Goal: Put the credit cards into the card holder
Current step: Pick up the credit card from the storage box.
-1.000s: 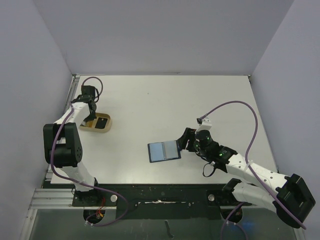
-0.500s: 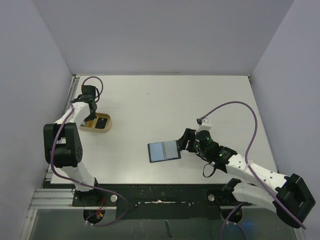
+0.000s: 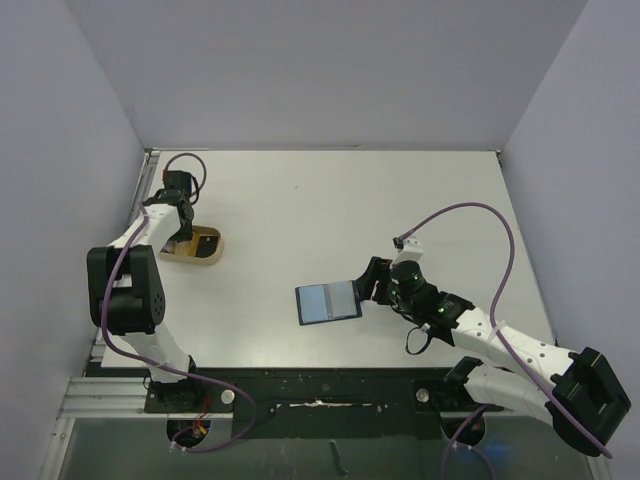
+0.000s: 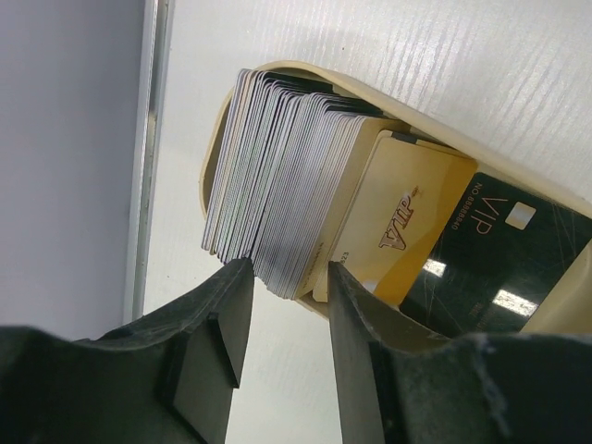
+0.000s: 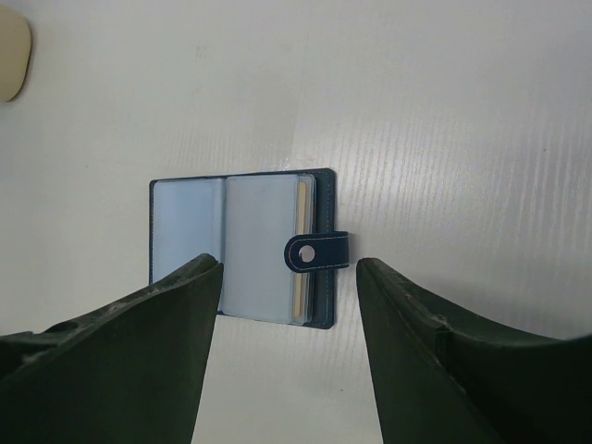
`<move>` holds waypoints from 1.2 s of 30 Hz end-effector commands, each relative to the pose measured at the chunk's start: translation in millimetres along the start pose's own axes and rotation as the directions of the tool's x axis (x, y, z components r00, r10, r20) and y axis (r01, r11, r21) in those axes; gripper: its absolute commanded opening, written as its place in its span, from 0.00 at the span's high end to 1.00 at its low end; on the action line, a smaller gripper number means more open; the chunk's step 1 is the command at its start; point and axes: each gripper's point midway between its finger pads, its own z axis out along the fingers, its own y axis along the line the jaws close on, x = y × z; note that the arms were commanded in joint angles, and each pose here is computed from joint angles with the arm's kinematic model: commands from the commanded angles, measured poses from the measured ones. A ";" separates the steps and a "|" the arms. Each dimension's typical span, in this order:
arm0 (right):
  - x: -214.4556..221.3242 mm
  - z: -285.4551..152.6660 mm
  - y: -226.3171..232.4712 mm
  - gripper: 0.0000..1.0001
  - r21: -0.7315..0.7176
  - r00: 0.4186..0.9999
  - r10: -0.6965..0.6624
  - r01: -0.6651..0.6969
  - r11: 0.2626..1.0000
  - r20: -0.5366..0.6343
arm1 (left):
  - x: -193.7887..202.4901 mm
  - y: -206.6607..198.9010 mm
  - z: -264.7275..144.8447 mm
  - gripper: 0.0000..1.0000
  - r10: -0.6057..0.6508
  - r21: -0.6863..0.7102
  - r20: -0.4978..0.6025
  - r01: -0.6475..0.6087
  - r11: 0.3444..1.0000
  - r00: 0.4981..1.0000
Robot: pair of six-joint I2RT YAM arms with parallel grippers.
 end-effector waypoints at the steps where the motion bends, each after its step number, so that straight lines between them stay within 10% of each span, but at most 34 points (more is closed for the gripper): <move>1: -15.7 1.8 9.1 0.39 -0.031 0.999 0.002 -0.001 1.000 0.052 | -21.1 -0.9 -3.0 0.63 0.000 0.005 0.045 0.000 1.000 0.999; 36: -15.0 1.7 5.2 0.39 -0.028 0.999 0.009 -0.007 1.000 0.051 | -24.0 8.6 -10.0 0.89 0.051 -0.109 0.049 -0.045 0.993 0.998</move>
